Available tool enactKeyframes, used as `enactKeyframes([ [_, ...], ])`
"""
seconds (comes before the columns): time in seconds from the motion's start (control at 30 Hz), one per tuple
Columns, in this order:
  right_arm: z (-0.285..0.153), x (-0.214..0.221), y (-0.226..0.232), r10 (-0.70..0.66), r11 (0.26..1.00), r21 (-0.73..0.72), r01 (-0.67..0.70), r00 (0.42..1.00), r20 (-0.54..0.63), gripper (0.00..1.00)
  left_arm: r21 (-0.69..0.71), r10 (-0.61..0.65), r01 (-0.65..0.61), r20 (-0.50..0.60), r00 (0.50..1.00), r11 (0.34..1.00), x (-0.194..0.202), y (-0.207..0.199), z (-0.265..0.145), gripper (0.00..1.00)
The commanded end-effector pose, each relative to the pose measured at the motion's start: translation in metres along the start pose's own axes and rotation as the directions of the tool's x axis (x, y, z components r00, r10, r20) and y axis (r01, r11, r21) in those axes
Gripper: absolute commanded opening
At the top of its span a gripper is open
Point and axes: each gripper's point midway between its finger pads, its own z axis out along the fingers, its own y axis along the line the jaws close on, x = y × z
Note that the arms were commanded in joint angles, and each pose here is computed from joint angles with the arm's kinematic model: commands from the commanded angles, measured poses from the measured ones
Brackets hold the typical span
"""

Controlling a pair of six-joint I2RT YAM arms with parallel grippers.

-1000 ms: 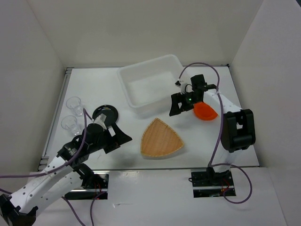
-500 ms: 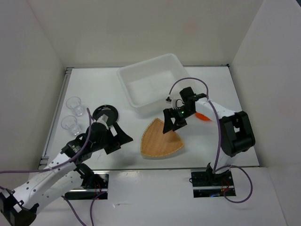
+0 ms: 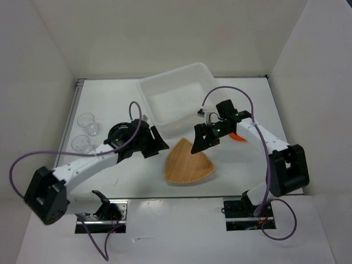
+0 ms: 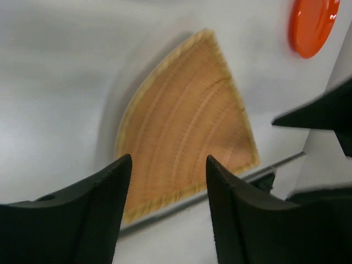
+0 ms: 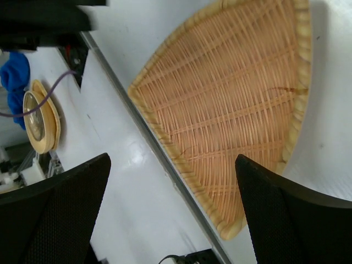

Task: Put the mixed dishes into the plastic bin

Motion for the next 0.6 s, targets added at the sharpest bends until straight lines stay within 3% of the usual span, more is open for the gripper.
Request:
enactKeyframes([
  [0.0, -0.033, -0.024, 0.015, -0.079, 0.997, -0.005, 0.080, 0.985, 0.156, 0.98, 0.061, 0.114, -0.118, 0.054, 0.992, 0.991, -0.034, -0.043, 0.029, 0.61],
  [0.13, -0.063, -0.032, 0.009, -0.093, 0.995, 0.050, 0.082, 0.961, 0.262, 0.98, -0.008, 0.137, -0.137, 0.045, 0.990, 0.991, -0.053, -0.047, 0.069, 0.11],
  [0.43, -0.103, -0.042, 0.014, -0.169, 0.981, 0.152, 0.119, 0.908, 0.384, 0.98, -0.095, 0.142, -0.134, 0.078, 0.987, 0.986, -0.087, -0.044, 0.093, 0.01],
  [0.57, -0.104, -0.042, 0.016, -0.178, 0.980, 0.156, 0.126, 0.904, 0.389, 0.98, -0.162, 0.099, -0.082, 0.104, 0.990, 0.983, -0.111, -0.014, 0.092, 0.01],
])
